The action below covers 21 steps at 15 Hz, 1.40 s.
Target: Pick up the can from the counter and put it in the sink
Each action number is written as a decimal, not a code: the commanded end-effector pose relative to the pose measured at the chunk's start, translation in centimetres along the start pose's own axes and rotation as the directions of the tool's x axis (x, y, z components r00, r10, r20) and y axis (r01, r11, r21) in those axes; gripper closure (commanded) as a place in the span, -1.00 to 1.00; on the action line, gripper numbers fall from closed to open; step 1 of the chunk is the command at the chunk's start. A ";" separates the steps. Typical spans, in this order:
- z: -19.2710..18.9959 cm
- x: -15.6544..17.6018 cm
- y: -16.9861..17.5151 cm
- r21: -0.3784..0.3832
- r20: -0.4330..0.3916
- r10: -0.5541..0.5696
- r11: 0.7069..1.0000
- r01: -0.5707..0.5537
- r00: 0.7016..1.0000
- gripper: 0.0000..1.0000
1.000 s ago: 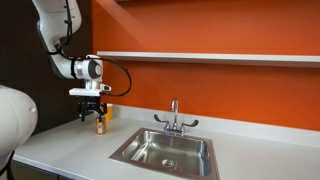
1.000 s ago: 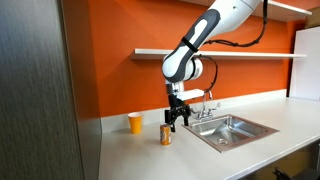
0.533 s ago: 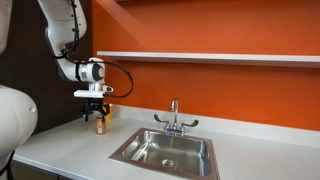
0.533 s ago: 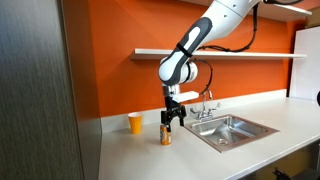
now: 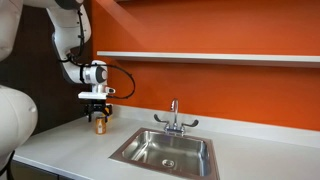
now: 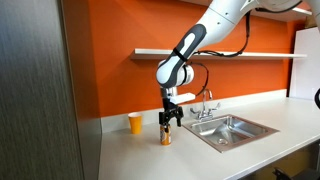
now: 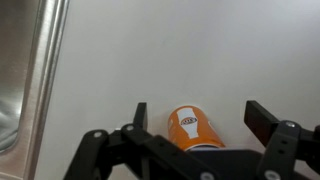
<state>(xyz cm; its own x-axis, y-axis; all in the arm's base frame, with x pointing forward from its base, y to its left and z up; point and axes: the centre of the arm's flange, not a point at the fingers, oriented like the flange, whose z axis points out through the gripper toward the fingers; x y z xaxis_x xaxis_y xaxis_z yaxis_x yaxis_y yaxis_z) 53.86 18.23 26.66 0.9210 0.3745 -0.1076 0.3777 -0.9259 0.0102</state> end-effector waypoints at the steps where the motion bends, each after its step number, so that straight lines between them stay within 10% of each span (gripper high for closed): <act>1: -0.1 1.6 0.9 -0.002 -0.015 -0.031 1.000 0.031 0.999 -1.00; 21: 1.3 4.9 -0.3 0.016 -0.021 -0.095 0.995 0.095 0.995 -1.00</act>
<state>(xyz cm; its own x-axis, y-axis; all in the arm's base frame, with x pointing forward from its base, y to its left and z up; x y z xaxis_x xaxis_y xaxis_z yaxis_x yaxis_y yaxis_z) 57.11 19.82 24.76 0.8957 0.4342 -0.0960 0.4350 -0.9003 -0.0132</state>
